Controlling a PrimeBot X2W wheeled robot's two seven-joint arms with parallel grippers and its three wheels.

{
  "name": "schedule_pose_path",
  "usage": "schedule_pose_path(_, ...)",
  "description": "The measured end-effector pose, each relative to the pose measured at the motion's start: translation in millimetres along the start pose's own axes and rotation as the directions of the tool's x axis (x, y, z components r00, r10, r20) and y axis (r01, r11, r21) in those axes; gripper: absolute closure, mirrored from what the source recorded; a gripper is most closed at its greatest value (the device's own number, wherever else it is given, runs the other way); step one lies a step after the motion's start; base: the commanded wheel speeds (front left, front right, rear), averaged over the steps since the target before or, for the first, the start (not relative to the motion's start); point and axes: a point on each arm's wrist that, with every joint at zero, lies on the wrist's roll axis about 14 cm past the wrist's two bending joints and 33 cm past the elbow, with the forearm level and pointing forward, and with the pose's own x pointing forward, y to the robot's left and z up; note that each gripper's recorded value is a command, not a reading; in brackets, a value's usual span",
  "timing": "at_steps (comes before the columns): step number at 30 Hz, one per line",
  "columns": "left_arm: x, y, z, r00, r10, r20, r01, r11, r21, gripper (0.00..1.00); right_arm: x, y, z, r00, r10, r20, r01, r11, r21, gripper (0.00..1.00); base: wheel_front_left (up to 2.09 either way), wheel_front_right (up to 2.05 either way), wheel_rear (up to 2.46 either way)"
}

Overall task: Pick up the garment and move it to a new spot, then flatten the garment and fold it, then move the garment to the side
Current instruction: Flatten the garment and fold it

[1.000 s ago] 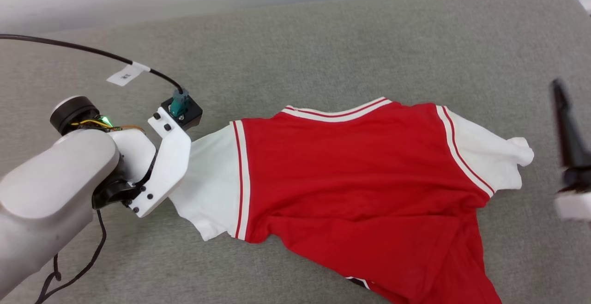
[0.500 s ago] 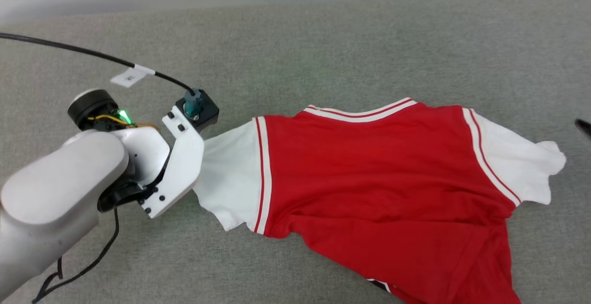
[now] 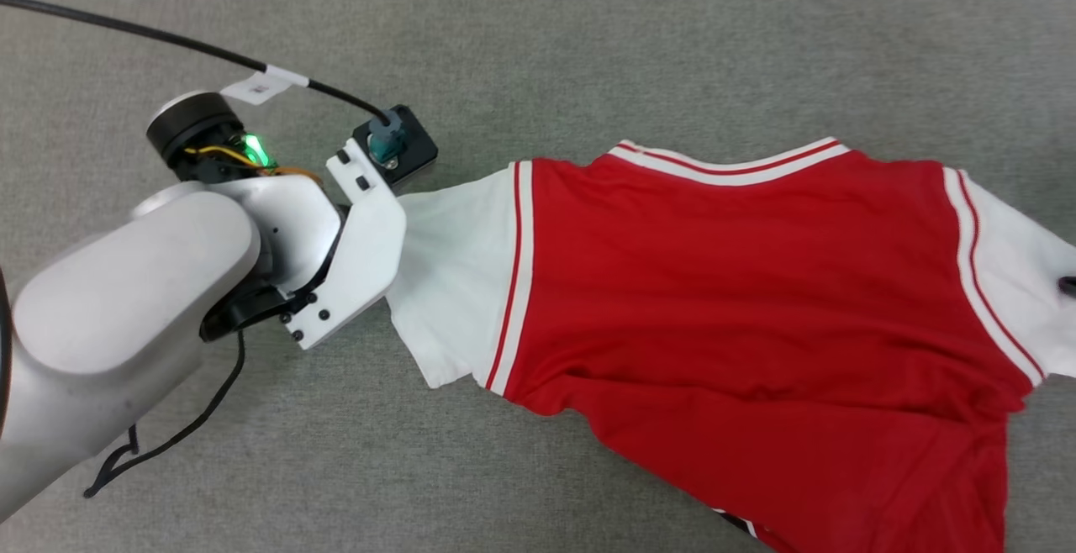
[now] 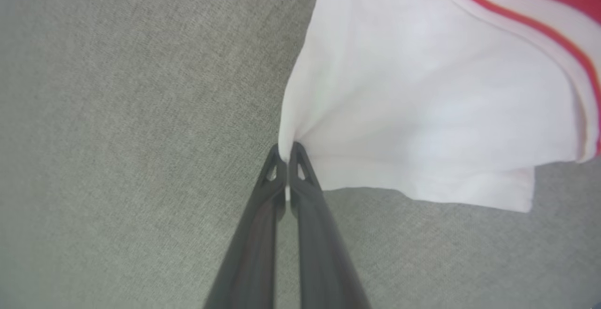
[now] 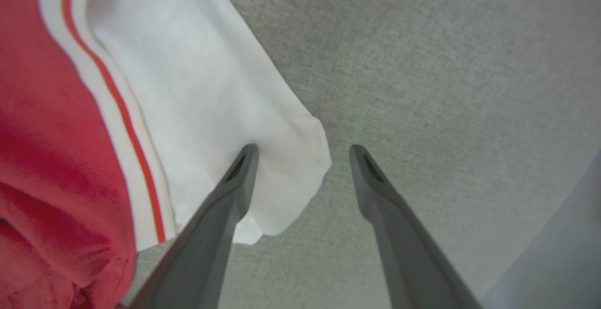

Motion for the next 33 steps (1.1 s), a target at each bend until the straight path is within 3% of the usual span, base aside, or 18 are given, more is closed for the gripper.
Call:
schedule_pose_path(3, 6.7, 0.1, -1.0, 1.000, -0.010, -0.002, 0.010, 1.000, -0.003, 1.00, 24.8, 16.8, -6.9, 0.997, 0.060, -0.042, -0.059, 0.998, 0.024, 0.00, 0.00, 0.00, 0.00)
schedule_pose_path(10, 15.8, 0.9, -7.4, 1.000, -0.021, -0.009, 0.021, 1.000, -0.016, 1.00, 42.3, 25.8, -14.1, 0.994, 0.086, -0.068, -0.086, 0.996, 0.001, 0.00, 0.00, 0.00, 0.00)
schedule_pose_path(11, 15.5, 1.7, -7.2, 1.000, -0.018, -0.008, 0.018, 1.000, -0.017, 1.00, 42.0, 26.3, -13.9, 0.994, 0.087, -0.060, -0.087, 0.996, -0.001, 0.91, 0.00, 0.00, 0.00)
schedule_pose_path(12, 15.0, 2.5, -6.5, 1.000, -0.015, -0.005, 0.015, 1.000, -0.017, 1.00, 40.9, 26.7, -13.6, 0.995, 0.087, -0.051, -0.087, 0.996, -0.001, 1.00, 0.00, 0.00, 0.00)
schedule_pose_path(19, -5.8, 1.4, -1.8, 0.996, 0.042, 0.073, -0.039, 0.999, -0.030, 1.00, 6.1, 33.9, 0.3, 0.992, 0.068, 0.110, -0.061, 0.996, -0.070, 1.00, 0.00, 0.00, 0.00)
schedule_pose_path(24, -34.3, 1.8, 18.4, 0.975, 0.101, 0.200, -0.096, 0.995, -0.035, 1.00, -41.7, 21.0, 22.3, 0.958, 0.023, 0.286, -0.002, 0.997, -0.073, 1.00, 0.00, 0.00, 0.00)
schedule_pose_path(28, -67.5, 10.4, 41.5, 0.931, 0.184, 0.315, -0.188, 0.982, -0.019, 1.00, -91.0, 10.3, 47.2, 0.889, -0.015, 0.459, 0.053, 0.996, -0.070, 1.00, 0.00, 0.00, 0.00)
schedule_pose_path(33, -116.7, 25.0, 77.5, 0.838, 0.281, 0.467, -0.303, 0.953, -0.029, 1.00, -152.7, -0.1, 78.2, 0.763, -0.055, 0.644, 0.122, 0.991, -0.061, 1.00, 0.00, 0.00, 0.00)
